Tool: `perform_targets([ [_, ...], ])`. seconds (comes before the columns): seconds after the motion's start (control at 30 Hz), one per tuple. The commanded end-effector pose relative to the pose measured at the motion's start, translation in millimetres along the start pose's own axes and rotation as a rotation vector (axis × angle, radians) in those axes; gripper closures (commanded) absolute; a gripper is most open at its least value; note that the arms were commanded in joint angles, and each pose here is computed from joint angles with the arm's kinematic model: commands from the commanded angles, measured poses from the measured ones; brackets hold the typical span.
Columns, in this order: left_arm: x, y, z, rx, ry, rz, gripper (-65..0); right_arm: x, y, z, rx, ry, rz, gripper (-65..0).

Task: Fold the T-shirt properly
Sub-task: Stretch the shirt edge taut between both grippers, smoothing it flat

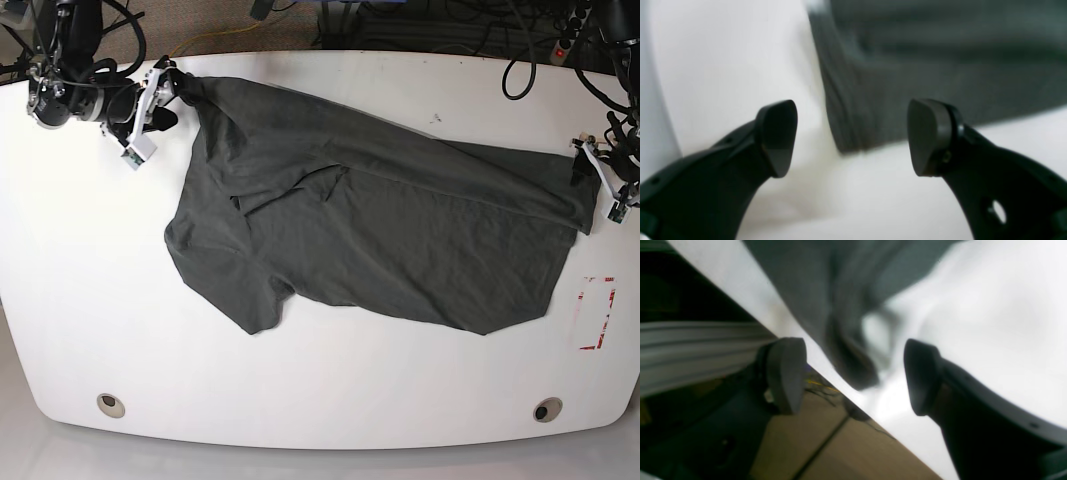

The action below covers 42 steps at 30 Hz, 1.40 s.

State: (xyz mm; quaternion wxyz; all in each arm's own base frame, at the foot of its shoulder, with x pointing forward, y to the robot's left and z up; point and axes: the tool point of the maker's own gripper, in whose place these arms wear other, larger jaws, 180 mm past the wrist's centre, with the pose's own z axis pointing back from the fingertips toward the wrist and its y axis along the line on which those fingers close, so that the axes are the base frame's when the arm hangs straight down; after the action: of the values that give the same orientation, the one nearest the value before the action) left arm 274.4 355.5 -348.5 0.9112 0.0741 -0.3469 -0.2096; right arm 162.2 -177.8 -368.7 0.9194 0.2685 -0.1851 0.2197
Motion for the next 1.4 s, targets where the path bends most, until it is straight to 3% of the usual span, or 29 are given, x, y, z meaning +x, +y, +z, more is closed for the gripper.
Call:
perform_targets([
  [0.0,19.5,17.5,14.2,0.035,-0.083,0.02,-47.2,-0.1,0.3,-4.8,-0.03,-0.01,-0.002,-44.2],
  [0.13,18.0,21.0,14.2,0.025,-0.106,0.079,-47.2,-9.7,2.8,-20.2,-0.063,0.016,-0.035,-42.5],
  [0.3,15.2,20.5,4.6,0.009,-0.095,0.102,-47.2,-15.2,11.3,-35.8,-0.069,0.028,-0.067,-33.3],
  [0.57,-20.2,12.4,-25.5,-0.054,-0.002,0.212,-47.2,-19.3,12.1,-40.8,-0.083,0.046,-0.075,-27.3],
  [0.7,-18.1,-2.4,-39.0,-0.101,0.025,0.182,-47.2,-21.4,5.5,-35.1,-0.1,0.063,-0.059,-20.1],
  [0.93,-33.2,-3.5,-42.9,-0.074,0.093,0.098,-46.1,-22.2,-23.4,-9.1,-0.176,0.143,0.036,-12.8],
  [1.07,-37.8,-15.9,-44.2,-0.099,0.069,0.08,-38.1,-21.2,-35.4,1.5,-0.2,0.204,0.105,-5.4],
  [1.23,-47.6,-24.5,-35.9,-0.109,0.092,0.048,-24.4,-28.6,-54.6,10.3,-0.218,0.283,0.127,-4.9],
  [1.37,-61.1,-28.1,-20.5,-0.101,0.115,0.025,-23.3,-34.1,-63.1,15.9,-0.222,0.347,0.159,-4.9],
])
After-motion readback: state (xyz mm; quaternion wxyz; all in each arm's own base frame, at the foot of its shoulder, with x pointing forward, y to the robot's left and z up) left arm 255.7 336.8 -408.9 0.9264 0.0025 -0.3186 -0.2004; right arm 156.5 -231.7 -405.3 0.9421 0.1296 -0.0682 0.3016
